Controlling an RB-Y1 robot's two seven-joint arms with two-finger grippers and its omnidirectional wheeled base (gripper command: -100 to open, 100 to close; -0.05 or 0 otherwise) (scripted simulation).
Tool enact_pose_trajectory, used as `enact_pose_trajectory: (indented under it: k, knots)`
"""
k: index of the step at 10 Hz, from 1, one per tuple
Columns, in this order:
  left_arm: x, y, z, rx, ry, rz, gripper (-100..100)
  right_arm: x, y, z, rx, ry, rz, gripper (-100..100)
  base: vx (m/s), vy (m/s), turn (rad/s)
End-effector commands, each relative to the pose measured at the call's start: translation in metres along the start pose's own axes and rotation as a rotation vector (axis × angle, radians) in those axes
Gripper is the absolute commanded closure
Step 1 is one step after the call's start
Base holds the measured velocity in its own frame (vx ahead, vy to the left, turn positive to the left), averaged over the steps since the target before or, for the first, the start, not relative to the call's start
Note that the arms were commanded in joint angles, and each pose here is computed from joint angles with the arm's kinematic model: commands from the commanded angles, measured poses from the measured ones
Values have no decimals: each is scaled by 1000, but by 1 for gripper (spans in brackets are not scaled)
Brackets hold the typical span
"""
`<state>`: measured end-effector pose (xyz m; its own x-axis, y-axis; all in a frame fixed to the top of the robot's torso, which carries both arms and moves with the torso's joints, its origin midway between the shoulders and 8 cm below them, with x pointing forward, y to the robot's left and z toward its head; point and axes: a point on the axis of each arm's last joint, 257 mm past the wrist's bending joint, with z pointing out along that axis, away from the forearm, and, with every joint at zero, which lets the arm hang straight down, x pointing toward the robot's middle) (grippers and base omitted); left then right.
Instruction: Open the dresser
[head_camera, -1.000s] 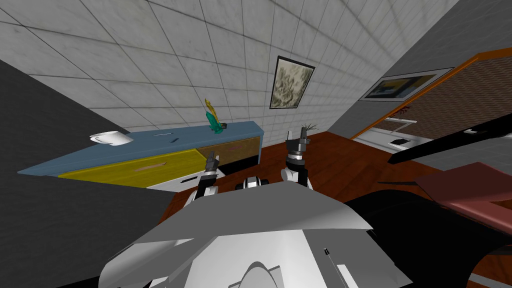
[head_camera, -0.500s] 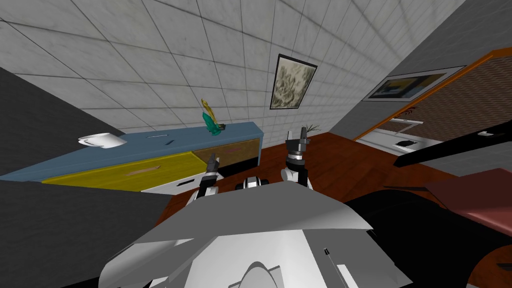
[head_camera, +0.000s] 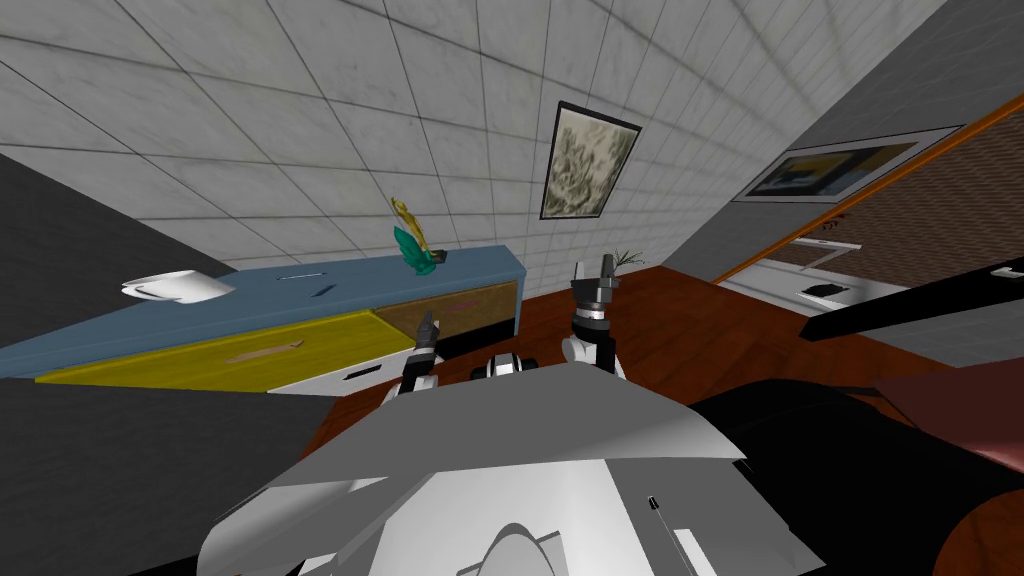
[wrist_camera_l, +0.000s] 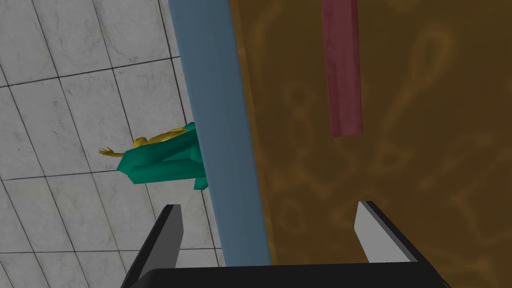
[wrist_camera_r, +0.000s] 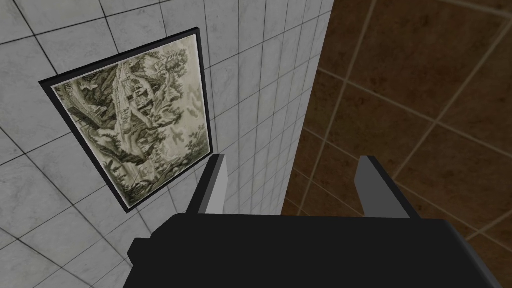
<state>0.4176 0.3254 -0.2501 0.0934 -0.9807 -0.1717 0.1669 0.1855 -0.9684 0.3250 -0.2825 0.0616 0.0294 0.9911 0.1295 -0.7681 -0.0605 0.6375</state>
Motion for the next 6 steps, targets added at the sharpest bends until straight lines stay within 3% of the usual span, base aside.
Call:
enact_pose_trajectory:
  k: [1,6]
  knots:
    - [0,21,-3,-33,-15,-10,-100,0,0,0,0,0,0,0,82,-35,18]
    - [15,53,-12,-89,-60,-77,-100,0,0,0,0,0,0,0,77,-44,16]
